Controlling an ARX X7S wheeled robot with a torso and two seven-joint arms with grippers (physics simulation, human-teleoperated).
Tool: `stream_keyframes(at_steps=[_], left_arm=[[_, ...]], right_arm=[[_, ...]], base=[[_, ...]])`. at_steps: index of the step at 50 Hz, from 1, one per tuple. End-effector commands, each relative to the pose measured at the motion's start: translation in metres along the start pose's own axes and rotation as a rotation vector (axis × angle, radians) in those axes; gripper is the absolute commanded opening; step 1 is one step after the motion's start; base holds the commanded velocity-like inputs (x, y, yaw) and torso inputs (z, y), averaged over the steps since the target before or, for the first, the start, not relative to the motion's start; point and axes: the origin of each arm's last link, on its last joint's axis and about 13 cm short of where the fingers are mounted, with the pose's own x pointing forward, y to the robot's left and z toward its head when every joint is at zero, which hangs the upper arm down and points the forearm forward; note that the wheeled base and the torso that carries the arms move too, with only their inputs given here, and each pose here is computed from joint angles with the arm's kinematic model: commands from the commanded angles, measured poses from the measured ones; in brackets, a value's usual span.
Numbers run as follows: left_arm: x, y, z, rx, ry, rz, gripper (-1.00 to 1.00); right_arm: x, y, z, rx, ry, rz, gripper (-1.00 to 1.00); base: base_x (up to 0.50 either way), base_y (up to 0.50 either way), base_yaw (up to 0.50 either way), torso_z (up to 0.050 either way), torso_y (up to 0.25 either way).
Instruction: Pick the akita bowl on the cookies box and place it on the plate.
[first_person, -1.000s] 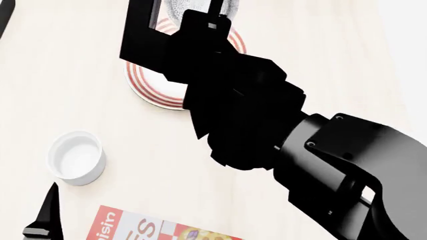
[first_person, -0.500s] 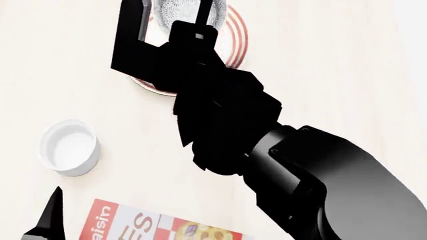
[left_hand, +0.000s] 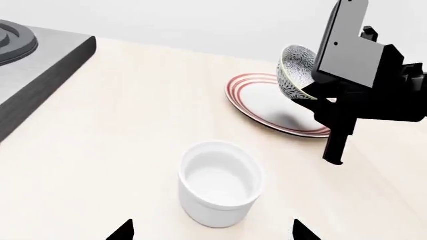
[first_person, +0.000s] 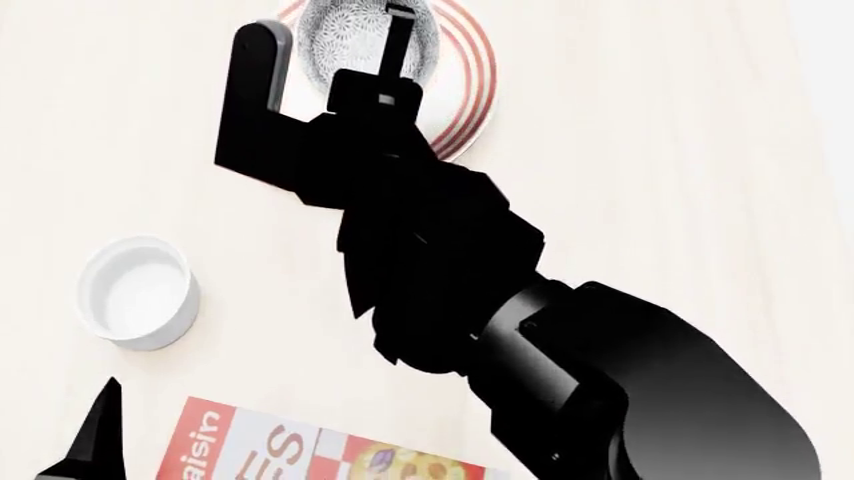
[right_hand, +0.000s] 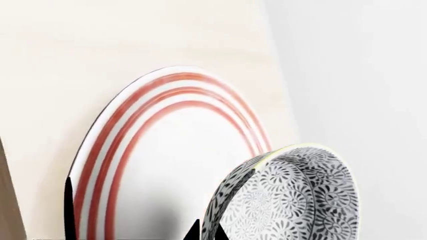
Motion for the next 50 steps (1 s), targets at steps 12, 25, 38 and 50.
stream_keyframes(at_steps=[12,25,38,50], left_arm=[[-0.001,0.000,0.000,-0.005,0.000,-0.012,1.00],[-0.001,0.000,0.000,-0.005,0.004,-0.013,1.00],[-0.002,-0.001,0.000,-0.006,0.003,-0.015,1.00],[-0.002,-0.001,0.000,-0.002,0.004,-0.014,1.00]], right_arm=[[0.001,0.007,-0.005,-0.008,0.019,0.013,-1.00],[0.001,0.004,-0.004,-0.008,0.017,0.010,1.00],[0.000,-0.010,0.000,-0.009,0.009,-0.023,1.00],[-0.029,-0.029,-0.007,0.016,-0.027,0.008,1.00]], base=[[0.00,0.00,0.00,0.000,0.000],[0.00,0.00,0.00,0.000,0.000],[0.00,0.00,0.00,0.000,0.000],[0.00,0.00,0.00,0.000,0.000]])
